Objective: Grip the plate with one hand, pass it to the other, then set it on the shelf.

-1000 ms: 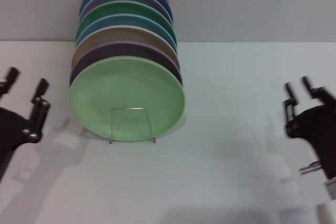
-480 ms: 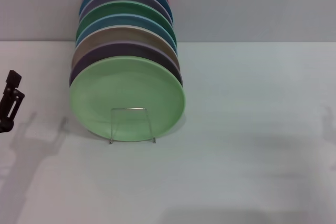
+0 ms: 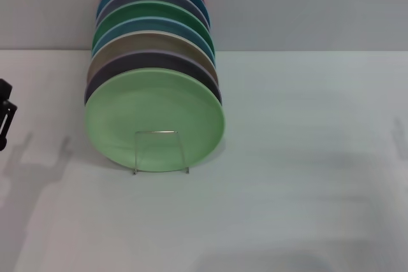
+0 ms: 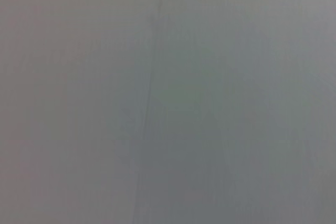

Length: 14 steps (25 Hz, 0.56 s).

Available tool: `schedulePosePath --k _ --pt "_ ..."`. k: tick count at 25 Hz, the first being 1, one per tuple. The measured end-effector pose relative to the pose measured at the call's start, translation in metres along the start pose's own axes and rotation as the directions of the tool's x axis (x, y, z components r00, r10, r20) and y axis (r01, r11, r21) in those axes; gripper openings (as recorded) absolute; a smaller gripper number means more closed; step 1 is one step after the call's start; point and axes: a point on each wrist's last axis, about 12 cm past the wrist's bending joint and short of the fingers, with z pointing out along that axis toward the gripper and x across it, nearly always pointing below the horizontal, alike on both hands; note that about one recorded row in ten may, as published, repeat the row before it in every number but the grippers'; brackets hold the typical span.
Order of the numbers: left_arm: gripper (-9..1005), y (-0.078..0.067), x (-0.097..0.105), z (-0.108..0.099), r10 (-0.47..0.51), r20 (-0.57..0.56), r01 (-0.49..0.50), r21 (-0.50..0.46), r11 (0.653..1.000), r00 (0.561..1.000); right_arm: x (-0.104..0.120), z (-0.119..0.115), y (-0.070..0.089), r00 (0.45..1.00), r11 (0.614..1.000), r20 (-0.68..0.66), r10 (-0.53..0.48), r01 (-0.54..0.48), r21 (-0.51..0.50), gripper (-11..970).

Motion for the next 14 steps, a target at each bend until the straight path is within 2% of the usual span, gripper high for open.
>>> schedulePosePath --k 7,14 --pt "753 0.004 0.003 0.01 0.003 -0.015 -0.004 -0.035 0.999 1.0 0.007 0.016 -0.003 0.999 1.0 -0.042 -0.007 0.008 0.025 676" --pt "752 0.011 0.005 0.018 0.001 -0.033 -0.005 -0.096 0.995 0.999 0.006 0.031 0.0 1.0 1.0 -0.021 -0.008 0.009 0.016 679"
